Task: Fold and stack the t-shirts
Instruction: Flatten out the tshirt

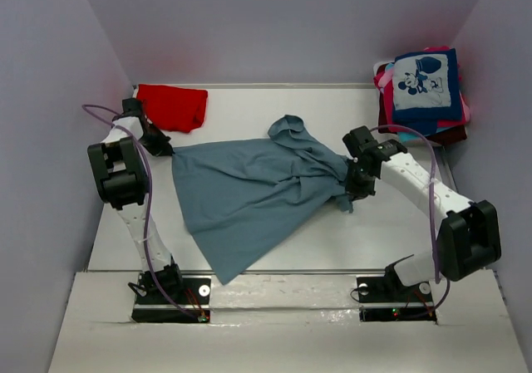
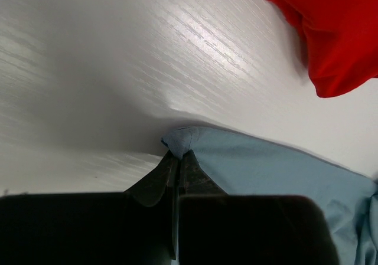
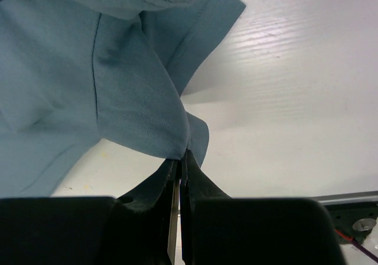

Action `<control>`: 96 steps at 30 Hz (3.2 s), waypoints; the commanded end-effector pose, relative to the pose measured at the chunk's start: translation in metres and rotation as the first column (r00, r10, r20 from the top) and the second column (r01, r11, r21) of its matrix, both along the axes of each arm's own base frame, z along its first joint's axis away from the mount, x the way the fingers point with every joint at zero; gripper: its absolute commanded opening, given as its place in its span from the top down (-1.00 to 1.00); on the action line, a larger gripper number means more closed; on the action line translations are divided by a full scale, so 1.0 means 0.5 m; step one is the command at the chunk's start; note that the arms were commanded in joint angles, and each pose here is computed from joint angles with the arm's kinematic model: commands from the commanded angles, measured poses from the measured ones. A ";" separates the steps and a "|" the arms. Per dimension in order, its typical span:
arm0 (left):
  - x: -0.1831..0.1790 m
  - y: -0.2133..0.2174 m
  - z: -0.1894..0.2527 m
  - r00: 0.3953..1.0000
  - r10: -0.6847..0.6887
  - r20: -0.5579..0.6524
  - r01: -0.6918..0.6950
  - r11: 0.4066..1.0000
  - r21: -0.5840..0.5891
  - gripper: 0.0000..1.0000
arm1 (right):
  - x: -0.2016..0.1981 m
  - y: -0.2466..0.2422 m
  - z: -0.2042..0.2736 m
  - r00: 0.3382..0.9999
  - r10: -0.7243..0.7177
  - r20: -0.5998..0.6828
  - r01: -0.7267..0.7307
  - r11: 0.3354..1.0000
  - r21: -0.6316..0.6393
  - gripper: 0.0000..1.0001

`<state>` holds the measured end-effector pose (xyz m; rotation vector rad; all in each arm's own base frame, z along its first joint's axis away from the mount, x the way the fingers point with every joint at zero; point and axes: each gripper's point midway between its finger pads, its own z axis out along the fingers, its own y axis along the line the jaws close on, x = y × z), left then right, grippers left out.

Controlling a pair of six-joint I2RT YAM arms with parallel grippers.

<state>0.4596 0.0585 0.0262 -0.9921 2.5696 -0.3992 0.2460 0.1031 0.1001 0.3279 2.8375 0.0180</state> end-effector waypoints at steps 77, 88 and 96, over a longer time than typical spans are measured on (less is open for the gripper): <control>-0.381 -0.360 0.140 0.882 -0.471 -0.015 0.467 0.878 -0.104 -0.50 | 0.335 0.215 0.010 0.992 0.088 0.088 -0.112 0.939 0.325 -0.55; -0.507 -0.397 0.129 0.841 -0.536 -0.075 0.522 0.840 -0.152 -0.49 | 0.415 0.236 -0.042 0.984 0.135 0.114 -0.164 0.941 0.297 -0.52; -0.592 -0.414 0.095 0.806 -0.578 -0.128 0.550 0.811 -0.200 -0.40 | 0.452 0.253 -0.045 0.982 0.139 0.130 -0.173 0.936 0.307 -0.49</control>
